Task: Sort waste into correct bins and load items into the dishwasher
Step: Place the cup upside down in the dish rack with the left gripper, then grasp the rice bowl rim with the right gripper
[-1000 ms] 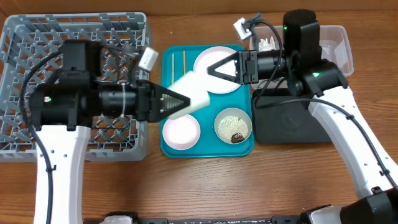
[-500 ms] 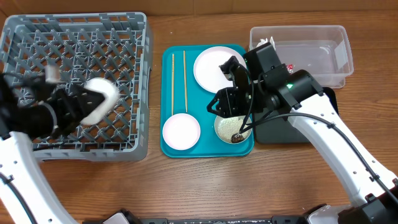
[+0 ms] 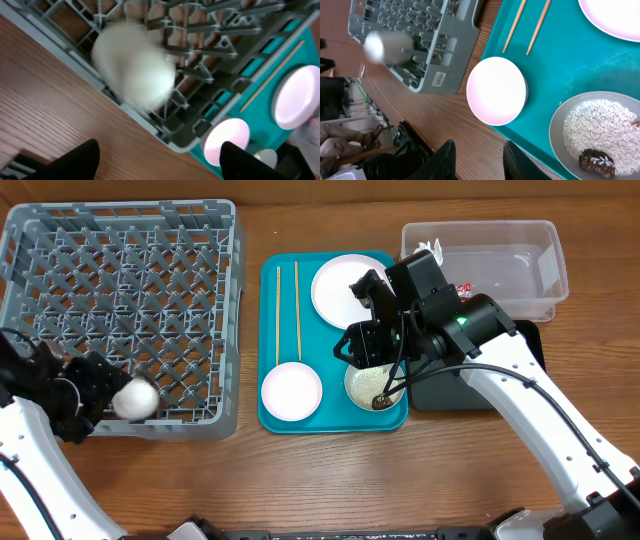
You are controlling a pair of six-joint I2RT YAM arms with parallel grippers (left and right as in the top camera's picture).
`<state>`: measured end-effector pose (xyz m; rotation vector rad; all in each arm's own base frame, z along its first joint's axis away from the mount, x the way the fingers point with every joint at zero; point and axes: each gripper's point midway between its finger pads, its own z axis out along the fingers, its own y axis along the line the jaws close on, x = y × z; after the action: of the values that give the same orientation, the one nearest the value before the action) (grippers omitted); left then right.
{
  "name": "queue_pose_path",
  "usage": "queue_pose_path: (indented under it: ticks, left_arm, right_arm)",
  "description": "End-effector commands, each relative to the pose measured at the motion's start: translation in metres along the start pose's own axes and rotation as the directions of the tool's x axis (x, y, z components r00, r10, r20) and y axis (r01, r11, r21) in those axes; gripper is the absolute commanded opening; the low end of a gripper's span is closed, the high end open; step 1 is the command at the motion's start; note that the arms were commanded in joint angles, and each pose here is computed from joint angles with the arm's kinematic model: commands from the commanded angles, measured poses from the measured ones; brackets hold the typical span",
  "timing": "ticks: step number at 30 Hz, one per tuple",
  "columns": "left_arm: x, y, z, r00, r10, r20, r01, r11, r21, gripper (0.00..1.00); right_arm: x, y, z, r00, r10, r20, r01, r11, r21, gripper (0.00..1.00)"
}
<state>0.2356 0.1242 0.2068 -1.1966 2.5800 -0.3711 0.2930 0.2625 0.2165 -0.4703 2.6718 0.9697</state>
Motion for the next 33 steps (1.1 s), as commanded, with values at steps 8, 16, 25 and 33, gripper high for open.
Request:
queue_pose_path:
  ticks: [8, 16, 25, 33]
  left_arm:
    - [-0.003, 0.011, 0.022, 0.998, -0.063, 0.009, 0.063, 0.998, -0.026, 0.79]
    - [0.006, -0.033, 0.013, 0.998, 0.061, -0.031, -0.053, 0.975, 0.214, 0.74]
    - [0.041, -0.133, -0.051, 0.814, 0.553, 0.176, -0.575, 0.726, 0.378, 0.9]
    - [0.082, -0.177, -0.062, 0.553, 0.78, 0.293, -0.83, 0.489, 0.268, 0.88]
  right_arm:
    - [-0.005, 0.008, -0.01, 0.999, -0.032, 0.034, 0.032, 0.999, -0.003, 0.33]
    - [-0.005, 0.008, -0.01, 0.999, -0.034, 0.035, 0.034, 0.999, -0.002, 0.33]
    - [-0.022, -0.008, -0.016, 0.994, -0.016, 0.105, 0.01, 0.998, 0.058, 0.48]
    - [-0.032, -0.03, -0.025, 0.987, 0.061, 0.148, -0.076, 0.992, 0.097, 0.92]
